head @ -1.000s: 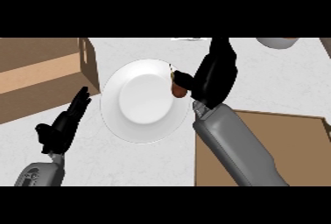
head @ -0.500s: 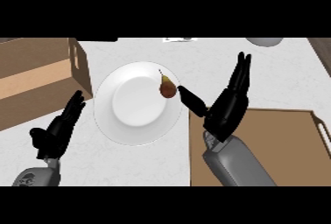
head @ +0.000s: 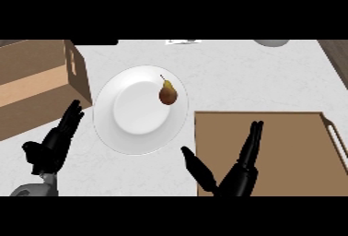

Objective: Pick the pear from the tray and place it in the plate

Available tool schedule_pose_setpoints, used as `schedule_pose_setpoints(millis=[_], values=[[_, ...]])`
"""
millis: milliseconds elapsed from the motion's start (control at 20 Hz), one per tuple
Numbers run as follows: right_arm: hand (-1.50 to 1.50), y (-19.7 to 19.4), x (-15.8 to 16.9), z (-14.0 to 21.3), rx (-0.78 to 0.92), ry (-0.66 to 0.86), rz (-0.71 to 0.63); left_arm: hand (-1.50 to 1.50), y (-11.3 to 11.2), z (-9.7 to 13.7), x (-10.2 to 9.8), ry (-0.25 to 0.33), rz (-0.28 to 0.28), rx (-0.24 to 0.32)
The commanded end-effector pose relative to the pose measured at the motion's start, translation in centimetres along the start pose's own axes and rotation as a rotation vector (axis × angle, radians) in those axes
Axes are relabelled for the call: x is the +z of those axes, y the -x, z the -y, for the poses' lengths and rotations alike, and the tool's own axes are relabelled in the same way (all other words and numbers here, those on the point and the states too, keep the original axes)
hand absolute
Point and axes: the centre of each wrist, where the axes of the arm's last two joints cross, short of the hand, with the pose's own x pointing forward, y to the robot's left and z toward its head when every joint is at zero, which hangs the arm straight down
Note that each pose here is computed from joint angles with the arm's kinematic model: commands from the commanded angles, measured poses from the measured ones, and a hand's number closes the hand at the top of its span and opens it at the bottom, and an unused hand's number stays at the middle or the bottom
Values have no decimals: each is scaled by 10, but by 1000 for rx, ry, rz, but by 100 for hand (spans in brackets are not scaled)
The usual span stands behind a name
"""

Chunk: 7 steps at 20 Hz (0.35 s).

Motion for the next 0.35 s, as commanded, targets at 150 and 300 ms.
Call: schedule_pose_setpoints(millis=[150,300], values=[[-150,20,45,11,-58,-9,-82,0,-17,8,-14,-7,6,16],[-150,21,62,40,-42,58,-54,0,-8,-8,7,-21,4,-2]])
